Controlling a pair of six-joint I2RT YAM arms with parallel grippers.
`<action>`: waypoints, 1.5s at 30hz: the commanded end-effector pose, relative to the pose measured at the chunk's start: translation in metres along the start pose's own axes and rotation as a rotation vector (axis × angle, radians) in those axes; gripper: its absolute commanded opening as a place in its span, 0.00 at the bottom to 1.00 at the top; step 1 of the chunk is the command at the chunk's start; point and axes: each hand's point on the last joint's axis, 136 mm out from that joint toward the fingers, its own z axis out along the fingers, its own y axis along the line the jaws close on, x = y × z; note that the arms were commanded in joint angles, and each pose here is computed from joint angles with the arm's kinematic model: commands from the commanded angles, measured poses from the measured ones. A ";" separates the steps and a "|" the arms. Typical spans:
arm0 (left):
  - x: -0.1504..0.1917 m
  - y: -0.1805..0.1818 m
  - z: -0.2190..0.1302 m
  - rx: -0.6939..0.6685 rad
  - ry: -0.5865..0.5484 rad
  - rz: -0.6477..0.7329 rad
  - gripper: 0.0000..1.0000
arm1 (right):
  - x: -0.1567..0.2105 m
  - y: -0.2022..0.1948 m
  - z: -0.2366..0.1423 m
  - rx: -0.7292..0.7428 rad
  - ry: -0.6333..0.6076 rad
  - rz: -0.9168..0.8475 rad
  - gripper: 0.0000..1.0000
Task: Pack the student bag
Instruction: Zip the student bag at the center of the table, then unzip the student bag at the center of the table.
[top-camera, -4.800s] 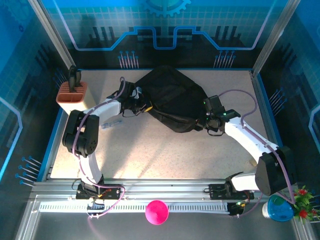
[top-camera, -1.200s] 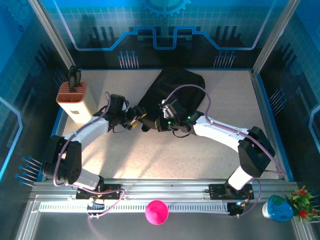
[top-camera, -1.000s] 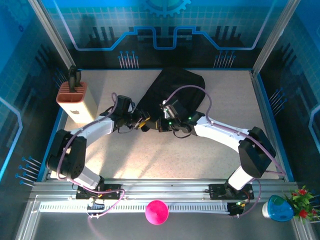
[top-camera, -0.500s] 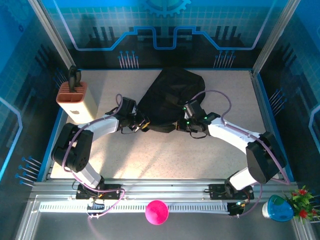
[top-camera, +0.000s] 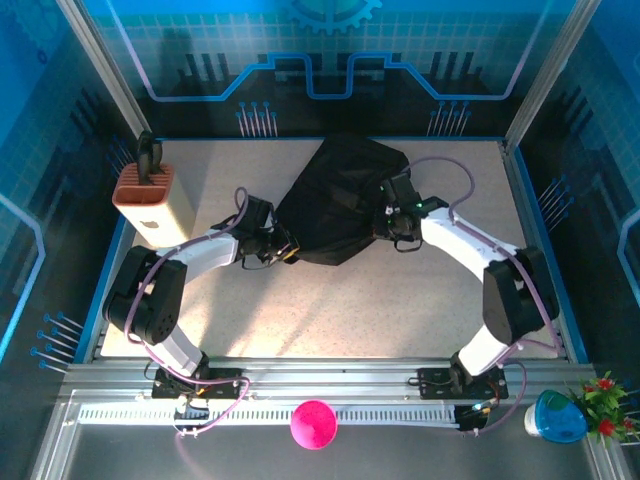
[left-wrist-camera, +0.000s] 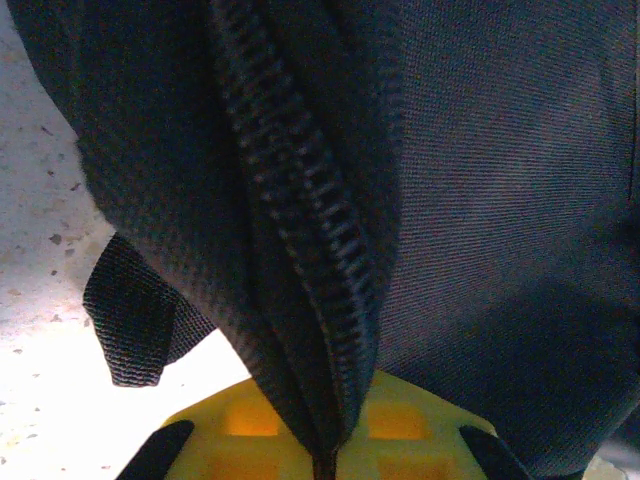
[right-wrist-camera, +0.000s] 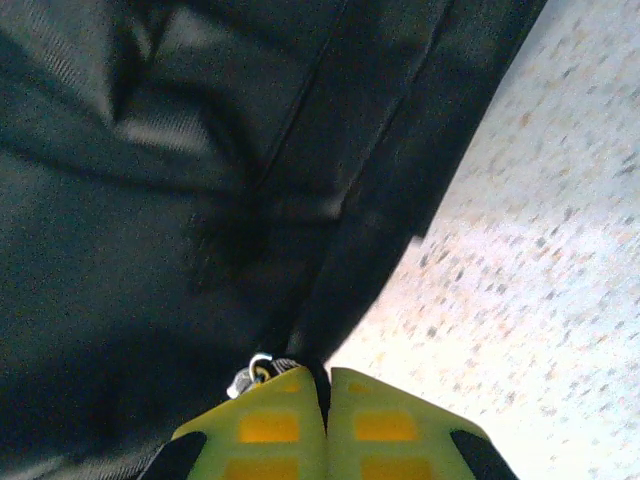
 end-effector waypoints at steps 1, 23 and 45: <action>0.015 0.025 0.000 -0.107 0.050 0.015 0.07 | -0.022 -0.036 0.002 0.193 -0.014 -0.074 0.00; 0.090 0.029 -0.067 -0.162 0.037 0.218 0.54 | 0.024 -0.033 -0.056 -0.026 -0.034 -0.027 0.26; 0.012 -0.169 -0.008 0.002 -0.034 0.702 0.60 | -0.034 -0.052 -0.049 -0.255 -0.087 0.243 0.74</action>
